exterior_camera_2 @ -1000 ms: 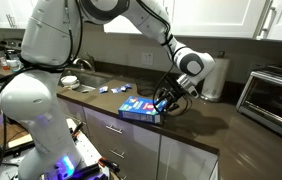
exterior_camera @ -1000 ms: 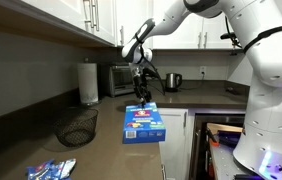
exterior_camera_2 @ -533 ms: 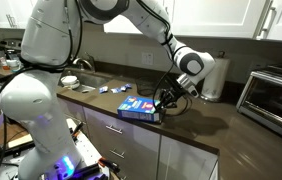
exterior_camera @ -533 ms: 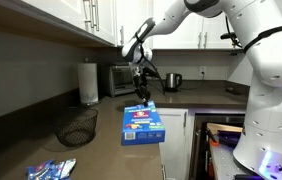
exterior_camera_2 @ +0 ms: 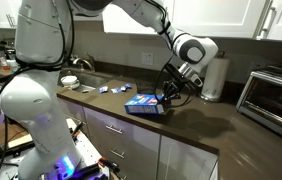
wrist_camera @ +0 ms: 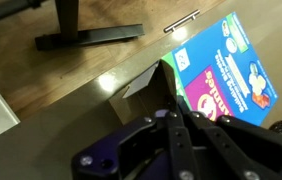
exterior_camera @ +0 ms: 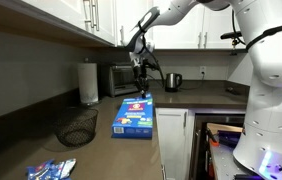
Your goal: Set the box upright on the counter
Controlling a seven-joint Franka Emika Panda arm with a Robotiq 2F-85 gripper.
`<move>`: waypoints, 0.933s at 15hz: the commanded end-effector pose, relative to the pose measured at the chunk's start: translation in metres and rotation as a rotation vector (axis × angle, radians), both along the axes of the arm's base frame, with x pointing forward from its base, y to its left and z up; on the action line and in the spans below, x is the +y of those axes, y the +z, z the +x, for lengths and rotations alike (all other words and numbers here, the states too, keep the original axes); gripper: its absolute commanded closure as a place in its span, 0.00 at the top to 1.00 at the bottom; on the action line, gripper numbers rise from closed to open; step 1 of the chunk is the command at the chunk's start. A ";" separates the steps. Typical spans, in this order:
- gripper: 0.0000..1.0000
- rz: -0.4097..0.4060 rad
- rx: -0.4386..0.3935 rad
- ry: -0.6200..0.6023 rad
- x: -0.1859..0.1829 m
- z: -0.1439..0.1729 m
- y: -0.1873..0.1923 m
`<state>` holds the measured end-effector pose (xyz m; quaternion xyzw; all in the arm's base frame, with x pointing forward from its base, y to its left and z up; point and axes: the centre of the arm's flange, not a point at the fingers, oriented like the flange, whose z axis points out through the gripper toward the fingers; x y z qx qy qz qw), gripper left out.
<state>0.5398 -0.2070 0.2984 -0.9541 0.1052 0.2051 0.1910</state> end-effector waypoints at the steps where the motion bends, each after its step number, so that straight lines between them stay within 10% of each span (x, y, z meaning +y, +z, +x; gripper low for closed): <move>1: 0.03 -0.092 -0.059 -0.020 0.009 -0.021 0.029; 14: 0.03 -0.430 -0.292 -0.019 0.036 -0.049 0.106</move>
